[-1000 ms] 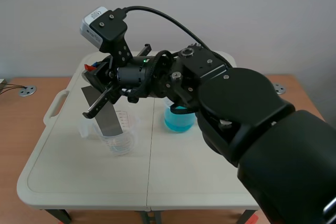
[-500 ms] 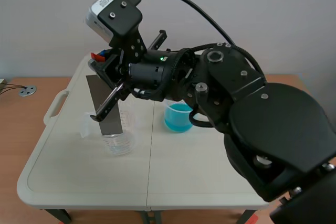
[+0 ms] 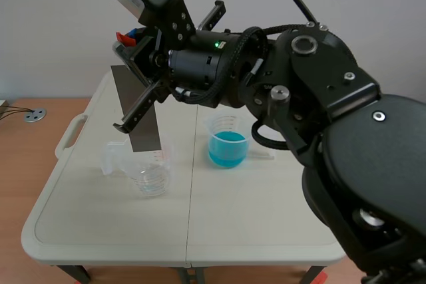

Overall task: Hold the metal plate by the orange handle, dip it into the blue solution, take it out and point at it, then put the plate back in the beaker on the left.
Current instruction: 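Move the plate over the blue solution, then point at the plate with the left hand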

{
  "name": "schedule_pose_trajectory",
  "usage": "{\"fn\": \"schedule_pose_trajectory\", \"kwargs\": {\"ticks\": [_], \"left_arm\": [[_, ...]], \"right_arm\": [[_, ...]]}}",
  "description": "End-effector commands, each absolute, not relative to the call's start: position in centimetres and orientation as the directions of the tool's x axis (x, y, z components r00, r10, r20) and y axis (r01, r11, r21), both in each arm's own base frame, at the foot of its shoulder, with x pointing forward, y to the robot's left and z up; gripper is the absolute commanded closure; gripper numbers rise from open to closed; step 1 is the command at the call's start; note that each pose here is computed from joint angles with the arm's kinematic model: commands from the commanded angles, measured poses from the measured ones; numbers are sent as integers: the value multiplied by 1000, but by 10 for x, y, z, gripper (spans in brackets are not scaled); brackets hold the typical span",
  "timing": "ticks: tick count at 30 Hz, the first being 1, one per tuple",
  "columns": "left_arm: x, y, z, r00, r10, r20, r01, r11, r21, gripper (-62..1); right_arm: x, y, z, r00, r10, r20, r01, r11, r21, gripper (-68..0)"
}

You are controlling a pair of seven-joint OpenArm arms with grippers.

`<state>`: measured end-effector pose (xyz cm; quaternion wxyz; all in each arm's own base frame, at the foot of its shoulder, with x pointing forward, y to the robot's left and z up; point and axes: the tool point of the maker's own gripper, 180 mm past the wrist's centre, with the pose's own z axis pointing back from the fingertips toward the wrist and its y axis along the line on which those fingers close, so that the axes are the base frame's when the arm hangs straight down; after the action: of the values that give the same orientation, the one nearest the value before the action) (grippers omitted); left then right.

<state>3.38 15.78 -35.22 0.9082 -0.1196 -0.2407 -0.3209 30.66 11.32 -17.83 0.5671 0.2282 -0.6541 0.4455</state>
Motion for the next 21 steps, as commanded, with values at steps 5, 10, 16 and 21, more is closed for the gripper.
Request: {"fn": "schedule_pose_trajectory", "kwargs": {"ticks": [5, 10, 16, 21], "left_arm": [[36, 154, -350, 676, -514, 529, 638, 767, -69, -19], [36, 154, -350, 676, -514, 529, 638, 767, -69, -19], [36, 154, -350, 676, -514, 529, 638, 767, -69, -18], [43, 154, -349, 664, -515, 542, 640, 766, -56, -19]], "right_arm": [[305, 111, -146, -322, 181, 929, -777, 511, -369, -13], [309, 101, -127, -357, 180, 917, -742, 542, -395, -13], [319, 81, -115, -370, 200, 907, -694, 590, -413, -13], [327, 64, -115, -366, 227, 902, -672, 606, -425, -13]]}}
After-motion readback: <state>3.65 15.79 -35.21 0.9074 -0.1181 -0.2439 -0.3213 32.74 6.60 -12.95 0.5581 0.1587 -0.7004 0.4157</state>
